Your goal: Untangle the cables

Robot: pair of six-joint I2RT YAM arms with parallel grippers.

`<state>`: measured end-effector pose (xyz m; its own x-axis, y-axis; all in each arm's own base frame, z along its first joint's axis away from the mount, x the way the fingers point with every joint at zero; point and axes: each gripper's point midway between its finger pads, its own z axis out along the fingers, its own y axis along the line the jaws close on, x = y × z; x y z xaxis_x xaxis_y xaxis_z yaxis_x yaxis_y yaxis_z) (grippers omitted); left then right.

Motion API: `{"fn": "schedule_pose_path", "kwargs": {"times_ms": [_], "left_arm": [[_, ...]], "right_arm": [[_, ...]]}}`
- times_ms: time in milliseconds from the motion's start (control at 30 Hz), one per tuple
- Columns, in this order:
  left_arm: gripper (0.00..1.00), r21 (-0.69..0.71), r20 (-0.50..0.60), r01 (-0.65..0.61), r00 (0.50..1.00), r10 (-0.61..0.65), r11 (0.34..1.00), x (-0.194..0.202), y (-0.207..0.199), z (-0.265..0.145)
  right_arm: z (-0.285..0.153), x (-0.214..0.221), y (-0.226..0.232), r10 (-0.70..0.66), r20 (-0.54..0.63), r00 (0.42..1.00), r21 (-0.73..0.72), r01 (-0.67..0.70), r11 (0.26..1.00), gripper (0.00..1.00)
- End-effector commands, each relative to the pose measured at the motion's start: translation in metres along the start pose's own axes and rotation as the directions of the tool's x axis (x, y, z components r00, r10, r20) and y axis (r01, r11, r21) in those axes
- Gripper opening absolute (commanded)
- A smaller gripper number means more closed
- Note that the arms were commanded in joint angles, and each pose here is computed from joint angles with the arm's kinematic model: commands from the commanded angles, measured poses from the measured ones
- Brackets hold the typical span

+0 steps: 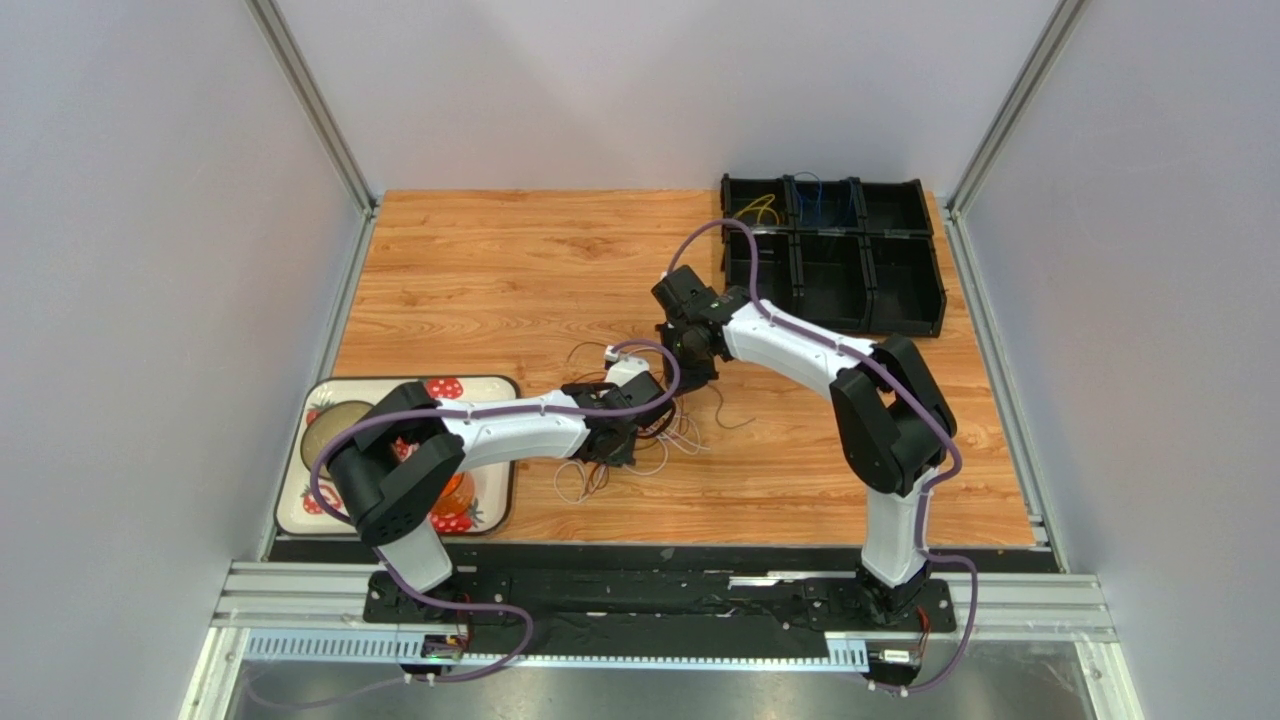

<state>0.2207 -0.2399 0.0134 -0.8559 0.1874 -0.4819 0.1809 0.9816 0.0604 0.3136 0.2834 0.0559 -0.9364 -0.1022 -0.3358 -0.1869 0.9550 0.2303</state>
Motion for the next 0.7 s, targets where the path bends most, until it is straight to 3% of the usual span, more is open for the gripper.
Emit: {"fn": "schedule_pose_path", "kwargs": {"times_ms": [0,333,500,667], "left_arm": [[0.00,-0.032,-0.101,-0.011,0.995,0.007,0.999,0.036,0.010,0.021],[0.00,-0.032,-0.099,-0.013,0.995,0.010,0.999,0.036,0.010,0.021],[0.00,-0.033,-0.098,-0.013,0.995,0.010,0.999,0.036,0.010,0.021],[0.00,-0.033,-0.097,-0.014,0.995,0.011,0.999,0.037,0.010,0.021]], "right_arm": [[-0.045,-0.032,0.006,-0.041,0.110,0.993,0.022,0.039,0.999,0.00],[-0.185,-0.094,0.023,-0.047,0.347,0.937,-0.066,0.074,0.995,0.00],[-0.279,-0.133,0.014,-0.022,0.546,0.838,-0.072,0.073,0.995,0.00],[-0.336,-0.152,-0.006,0.006,0.657,0.754,-0.059,0.044,0.997,0.00]]}}
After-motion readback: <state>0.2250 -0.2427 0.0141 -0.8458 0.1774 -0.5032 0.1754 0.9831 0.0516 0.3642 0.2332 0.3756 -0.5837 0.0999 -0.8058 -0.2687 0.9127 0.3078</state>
